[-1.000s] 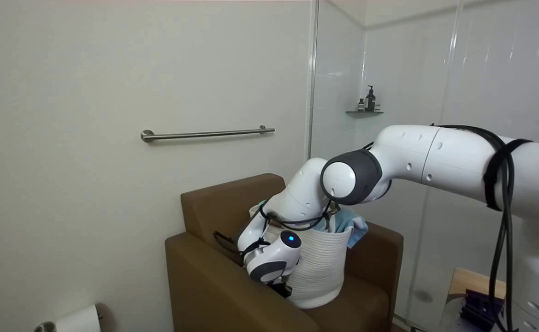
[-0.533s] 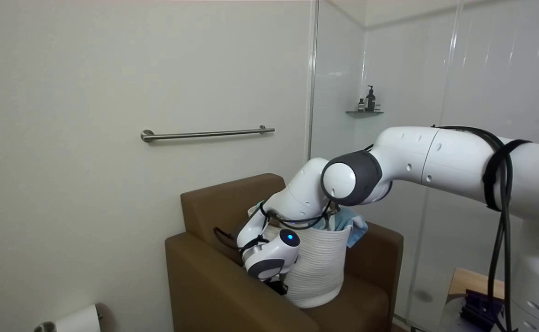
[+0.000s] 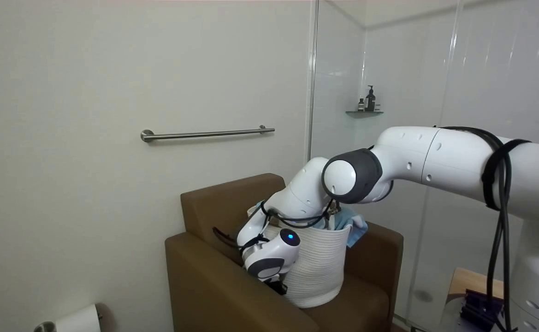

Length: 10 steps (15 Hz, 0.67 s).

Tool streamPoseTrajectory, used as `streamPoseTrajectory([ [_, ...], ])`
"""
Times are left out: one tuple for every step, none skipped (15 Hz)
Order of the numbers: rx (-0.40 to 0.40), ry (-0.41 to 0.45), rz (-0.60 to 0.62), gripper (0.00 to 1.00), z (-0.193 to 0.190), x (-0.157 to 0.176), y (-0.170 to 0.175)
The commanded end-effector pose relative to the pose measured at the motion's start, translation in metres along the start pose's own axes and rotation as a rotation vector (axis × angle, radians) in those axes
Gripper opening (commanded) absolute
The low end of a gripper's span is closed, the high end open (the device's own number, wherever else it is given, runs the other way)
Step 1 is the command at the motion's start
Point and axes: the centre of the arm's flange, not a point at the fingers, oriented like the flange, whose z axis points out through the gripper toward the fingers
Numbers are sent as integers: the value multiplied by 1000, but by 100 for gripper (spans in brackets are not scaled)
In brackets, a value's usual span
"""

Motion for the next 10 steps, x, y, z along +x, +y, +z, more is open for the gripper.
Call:
streamPoseTrajectory([
  [-85, 29, -62, 14, 40, -8, 17],
  [-120, 11, -76, 14, 42, -7, 14],
  [-176, 2, -92, 14, 46, -6, 9],
  [-209, 9, -106, 14, 51, -9, 7],
  [-247, 21, -108, 14, 56, -13, 8],
  [-282, 30, -116, 15, 59, -16, 9],
  [-318, 41, -113, 15, 60, -18, 8],
  [-351, 51, -102, 15, 61, -21, 5],
  [-385, 62, -88, 15, 62, -24, 1],
  [-421, 65, -73, 15, 62, -26, -3],
])
